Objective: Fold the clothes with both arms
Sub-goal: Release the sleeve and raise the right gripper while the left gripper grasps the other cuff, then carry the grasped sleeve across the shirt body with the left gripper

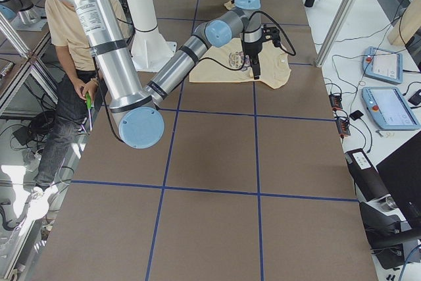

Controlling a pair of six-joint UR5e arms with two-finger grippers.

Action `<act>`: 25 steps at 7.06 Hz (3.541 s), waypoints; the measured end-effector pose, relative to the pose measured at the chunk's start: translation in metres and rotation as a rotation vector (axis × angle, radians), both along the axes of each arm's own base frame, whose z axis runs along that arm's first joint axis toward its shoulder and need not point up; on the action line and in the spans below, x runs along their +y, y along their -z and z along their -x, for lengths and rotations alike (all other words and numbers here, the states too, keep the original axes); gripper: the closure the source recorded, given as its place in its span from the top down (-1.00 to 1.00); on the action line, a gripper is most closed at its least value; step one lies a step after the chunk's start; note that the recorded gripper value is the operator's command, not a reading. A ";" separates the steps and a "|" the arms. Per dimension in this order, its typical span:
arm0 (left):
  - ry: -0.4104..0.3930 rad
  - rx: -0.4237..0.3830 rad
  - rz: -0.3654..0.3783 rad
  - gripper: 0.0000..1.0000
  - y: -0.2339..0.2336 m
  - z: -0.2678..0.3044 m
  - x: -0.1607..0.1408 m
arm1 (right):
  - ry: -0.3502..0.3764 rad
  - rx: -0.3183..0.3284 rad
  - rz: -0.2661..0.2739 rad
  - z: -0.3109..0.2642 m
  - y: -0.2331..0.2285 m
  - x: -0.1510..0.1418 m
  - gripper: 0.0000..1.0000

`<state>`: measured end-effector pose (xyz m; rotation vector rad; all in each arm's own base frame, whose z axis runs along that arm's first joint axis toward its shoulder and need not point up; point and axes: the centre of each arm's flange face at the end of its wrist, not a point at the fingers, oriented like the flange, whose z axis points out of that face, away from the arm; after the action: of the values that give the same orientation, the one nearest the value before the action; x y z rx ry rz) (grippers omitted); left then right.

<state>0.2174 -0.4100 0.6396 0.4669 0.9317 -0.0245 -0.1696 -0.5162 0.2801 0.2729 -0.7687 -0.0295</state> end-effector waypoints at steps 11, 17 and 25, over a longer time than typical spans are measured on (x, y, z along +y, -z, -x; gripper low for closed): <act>0.015 0.088 0.239 -1.00 0.500 -0.153 -0.175 | 0.004 0.000 0.007 0.000 -0.003 -0.002 1.00; 0.092 0.195 0.408 -1.00 0.618 -0.363 -0.194 | 0.111 0.003 -0.013 -0.104 -0.086 0.003 1.00; 0.210 0.287 0.401 0.98 0.616 -0.428 -0.188 | 0.100 -0.016 -0.008 -0.114 -0.087 0.004 1.00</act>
<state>0.6453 -0.5979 0.0239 0.1871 1.1226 -0.4715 -0.0556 -0.5119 0.3671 0.2426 -0.7974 -0.1256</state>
